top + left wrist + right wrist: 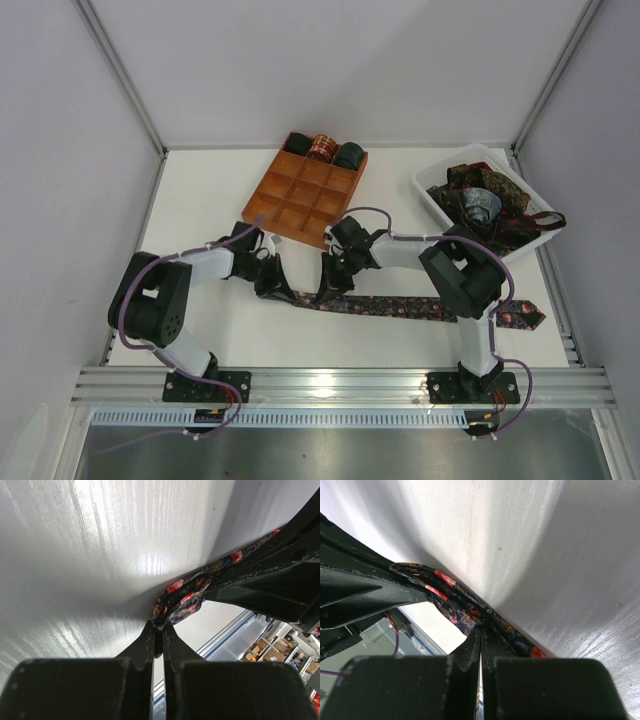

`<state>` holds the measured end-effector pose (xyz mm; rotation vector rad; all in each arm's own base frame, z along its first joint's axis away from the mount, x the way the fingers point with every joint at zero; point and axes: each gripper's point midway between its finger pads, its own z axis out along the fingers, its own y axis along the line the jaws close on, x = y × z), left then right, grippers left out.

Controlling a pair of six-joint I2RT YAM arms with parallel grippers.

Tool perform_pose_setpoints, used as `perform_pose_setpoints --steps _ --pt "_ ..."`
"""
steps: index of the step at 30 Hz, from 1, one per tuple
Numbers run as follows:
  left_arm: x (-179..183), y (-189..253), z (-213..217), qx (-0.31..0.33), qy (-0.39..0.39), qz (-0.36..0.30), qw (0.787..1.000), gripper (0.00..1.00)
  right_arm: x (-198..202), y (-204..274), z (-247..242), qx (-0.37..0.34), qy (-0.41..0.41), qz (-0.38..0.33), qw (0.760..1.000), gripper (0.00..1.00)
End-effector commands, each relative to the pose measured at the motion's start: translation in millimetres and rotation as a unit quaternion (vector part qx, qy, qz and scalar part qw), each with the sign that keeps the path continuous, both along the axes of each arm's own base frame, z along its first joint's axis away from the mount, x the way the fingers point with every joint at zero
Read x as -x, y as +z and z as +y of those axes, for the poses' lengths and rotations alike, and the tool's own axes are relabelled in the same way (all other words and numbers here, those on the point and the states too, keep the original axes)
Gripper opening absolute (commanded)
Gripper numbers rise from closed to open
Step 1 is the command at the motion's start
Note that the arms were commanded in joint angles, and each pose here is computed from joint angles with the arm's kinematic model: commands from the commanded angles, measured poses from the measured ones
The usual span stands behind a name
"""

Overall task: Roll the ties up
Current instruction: Roll the tie

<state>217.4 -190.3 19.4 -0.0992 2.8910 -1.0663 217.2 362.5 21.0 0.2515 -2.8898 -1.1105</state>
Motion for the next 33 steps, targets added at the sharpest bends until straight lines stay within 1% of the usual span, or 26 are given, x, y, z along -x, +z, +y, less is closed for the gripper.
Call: perform_pose_setpoints --steps 1,8,20,28,33 --pt "-19 20 -1 0.004 -0.002 -0.046 0.999 0.01 2 -13 -10 0.03 0.014 -0.022 0.999 0.0" --pt "-19 39 -6 0.017 0.001 -0.048 0.999 0.01 2 -15 -4 0.021 0.007 -0.014 1.0 0.0" --pt "-6 66 -35 0.039 -0.001 -0.044 0.998 0.0 -9 3 33 -0.038 -0.009 0.012 0.999 0.0" --pt "-10 62 -58 0.043 0.007 -0.016 0.999 0.0 -5 10 42 -0.053 -0.004 0.024 0.998 0.0" --pt "-9 51 -70 0.016 -0.003 -0.002 1.0 0.0 -5 16 35 -0.051 -0.013 0.026 0.998 0.0"
